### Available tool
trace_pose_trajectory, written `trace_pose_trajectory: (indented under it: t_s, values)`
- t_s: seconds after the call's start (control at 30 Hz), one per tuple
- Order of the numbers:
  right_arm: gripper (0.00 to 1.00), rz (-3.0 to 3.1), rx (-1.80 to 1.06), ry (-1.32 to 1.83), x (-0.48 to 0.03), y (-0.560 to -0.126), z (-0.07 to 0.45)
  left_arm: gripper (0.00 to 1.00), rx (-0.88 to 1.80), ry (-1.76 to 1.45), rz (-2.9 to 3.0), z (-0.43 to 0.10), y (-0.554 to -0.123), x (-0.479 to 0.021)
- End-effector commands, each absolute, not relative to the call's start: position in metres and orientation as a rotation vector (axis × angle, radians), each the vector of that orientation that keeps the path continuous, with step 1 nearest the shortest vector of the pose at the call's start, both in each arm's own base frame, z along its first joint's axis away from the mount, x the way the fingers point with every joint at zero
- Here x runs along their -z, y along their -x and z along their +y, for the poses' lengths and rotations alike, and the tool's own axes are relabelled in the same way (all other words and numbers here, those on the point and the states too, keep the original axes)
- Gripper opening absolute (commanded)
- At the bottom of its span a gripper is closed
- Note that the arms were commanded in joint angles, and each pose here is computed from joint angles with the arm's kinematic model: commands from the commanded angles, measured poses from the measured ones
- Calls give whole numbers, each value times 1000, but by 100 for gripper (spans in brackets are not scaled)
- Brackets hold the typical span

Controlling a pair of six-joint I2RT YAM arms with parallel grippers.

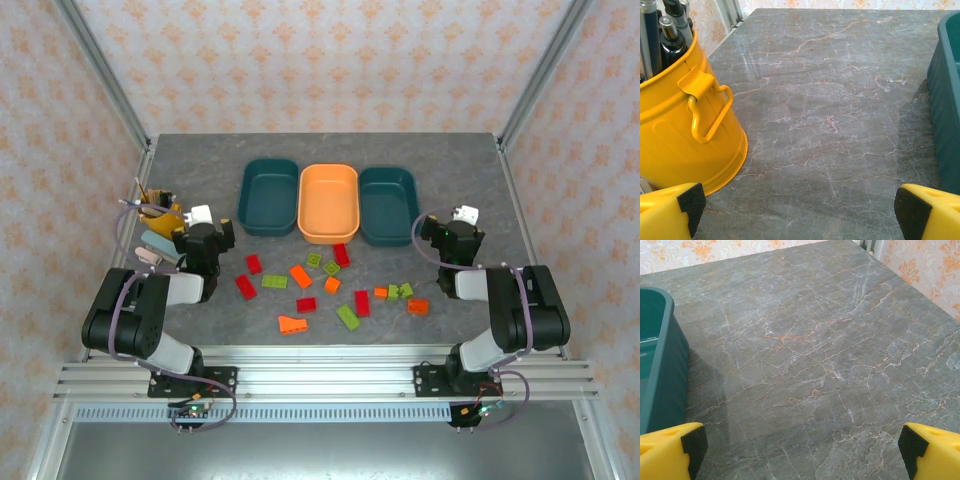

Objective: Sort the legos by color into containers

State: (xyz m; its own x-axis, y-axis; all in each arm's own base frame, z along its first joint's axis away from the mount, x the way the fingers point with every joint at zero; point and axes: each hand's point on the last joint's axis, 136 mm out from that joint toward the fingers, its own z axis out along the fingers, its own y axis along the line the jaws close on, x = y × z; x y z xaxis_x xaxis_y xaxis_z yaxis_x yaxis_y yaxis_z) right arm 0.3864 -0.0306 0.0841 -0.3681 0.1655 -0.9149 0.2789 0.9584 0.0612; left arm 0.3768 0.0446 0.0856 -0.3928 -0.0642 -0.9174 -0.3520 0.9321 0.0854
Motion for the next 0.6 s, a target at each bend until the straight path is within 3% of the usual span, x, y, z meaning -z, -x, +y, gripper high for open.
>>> trace_pose_trajectory:
  t_s: [0.0,0.57]
  values:
    - [99,1947,120,-306,-90,-392,-30,100,-339,323,1902,47,-381,-101]
    - [99,1947,119,-305,-89,-392,-30,100,-338,322,1903,47,-382,-101]
